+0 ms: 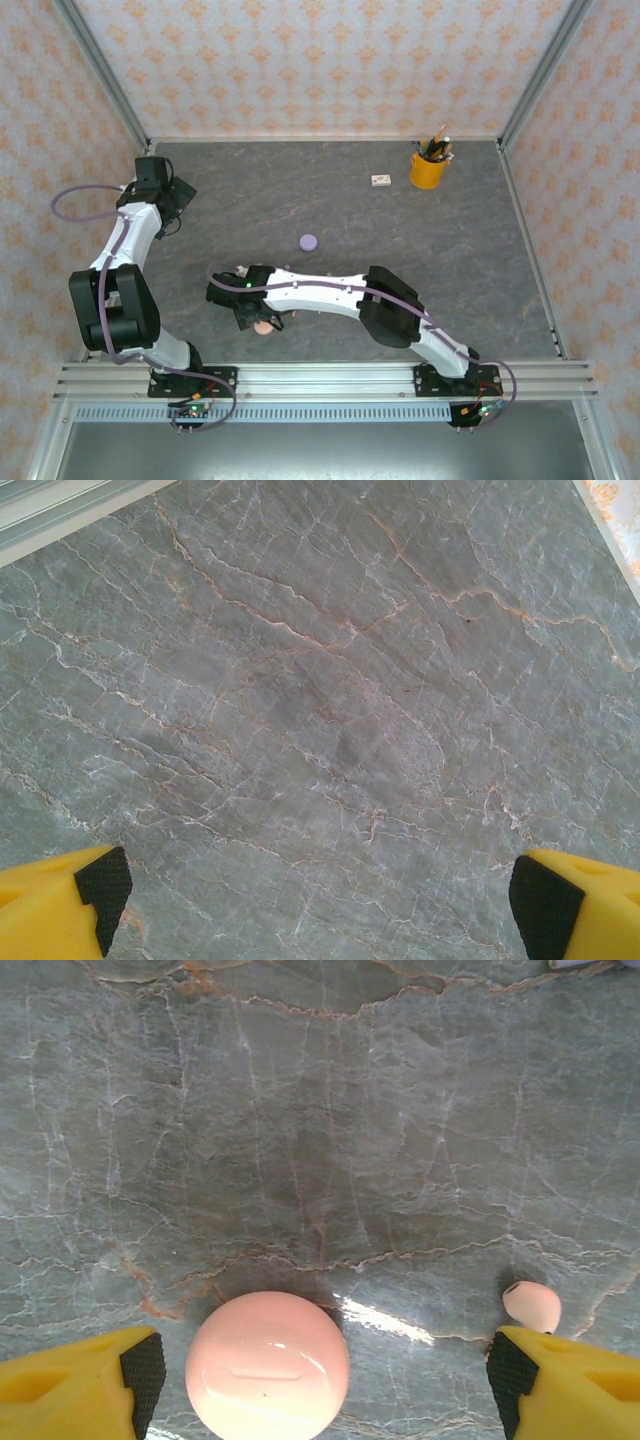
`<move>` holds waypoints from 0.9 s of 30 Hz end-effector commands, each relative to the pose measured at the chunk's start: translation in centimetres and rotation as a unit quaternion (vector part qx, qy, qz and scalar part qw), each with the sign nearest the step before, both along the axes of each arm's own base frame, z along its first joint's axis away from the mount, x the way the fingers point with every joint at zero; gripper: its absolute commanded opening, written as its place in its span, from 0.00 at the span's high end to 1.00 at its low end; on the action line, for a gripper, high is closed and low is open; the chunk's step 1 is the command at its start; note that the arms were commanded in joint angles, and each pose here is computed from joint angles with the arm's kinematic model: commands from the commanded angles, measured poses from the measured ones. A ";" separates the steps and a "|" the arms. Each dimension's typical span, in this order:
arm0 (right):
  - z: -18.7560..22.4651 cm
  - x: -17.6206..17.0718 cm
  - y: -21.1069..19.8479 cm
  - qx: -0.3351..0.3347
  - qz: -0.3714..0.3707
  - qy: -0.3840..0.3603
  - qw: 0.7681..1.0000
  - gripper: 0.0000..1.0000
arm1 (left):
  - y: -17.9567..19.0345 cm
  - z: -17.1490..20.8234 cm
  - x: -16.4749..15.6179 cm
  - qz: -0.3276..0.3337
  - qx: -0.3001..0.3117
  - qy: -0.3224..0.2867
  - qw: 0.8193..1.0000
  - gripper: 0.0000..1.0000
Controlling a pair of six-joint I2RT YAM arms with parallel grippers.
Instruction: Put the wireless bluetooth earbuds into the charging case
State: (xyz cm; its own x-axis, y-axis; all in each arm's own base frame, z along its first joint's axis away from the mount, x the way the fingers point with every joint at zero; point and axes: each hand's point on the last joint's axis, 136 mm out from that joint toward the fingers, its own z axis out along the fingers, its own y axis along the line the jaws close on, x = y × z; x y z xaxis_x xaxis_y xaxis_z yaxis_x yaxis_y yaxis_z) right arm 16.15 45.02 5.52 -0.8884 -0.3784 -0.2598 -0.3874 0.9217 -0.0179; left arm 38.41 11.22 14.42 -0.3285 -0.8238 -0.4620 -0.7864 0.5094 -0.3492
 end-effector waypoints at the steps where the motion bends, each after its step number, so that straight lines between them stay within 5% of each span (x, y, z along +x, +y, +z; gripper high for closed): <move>1: -0.5 -0.4 0.0 -0.014 -0.008 0.003 1.000 0.17 | 0.4 0.7 0.5 -0.002 0.008 -0.008 1.000 0.00; 27: -3.1 -2.0 0.6 -0.029 -0.017 0.027 0.999 0.22 | 0.4 1.0 0.8 -0.006 0.009 -0.021 1.000 0.00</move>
State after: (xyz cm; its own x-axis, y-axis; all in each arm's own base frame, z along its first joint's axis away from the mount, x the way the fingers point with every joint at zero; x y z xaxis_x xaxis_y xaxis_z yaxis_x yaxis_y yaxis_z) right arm 14.25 46.05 2.59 -0.9063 -0.3745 -0.1957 -0.3770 0.9259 -0.0259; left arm 38.64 11.27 14.59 -0.3368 -0.8134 -0.4742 -0.7766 0.5248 -0.3486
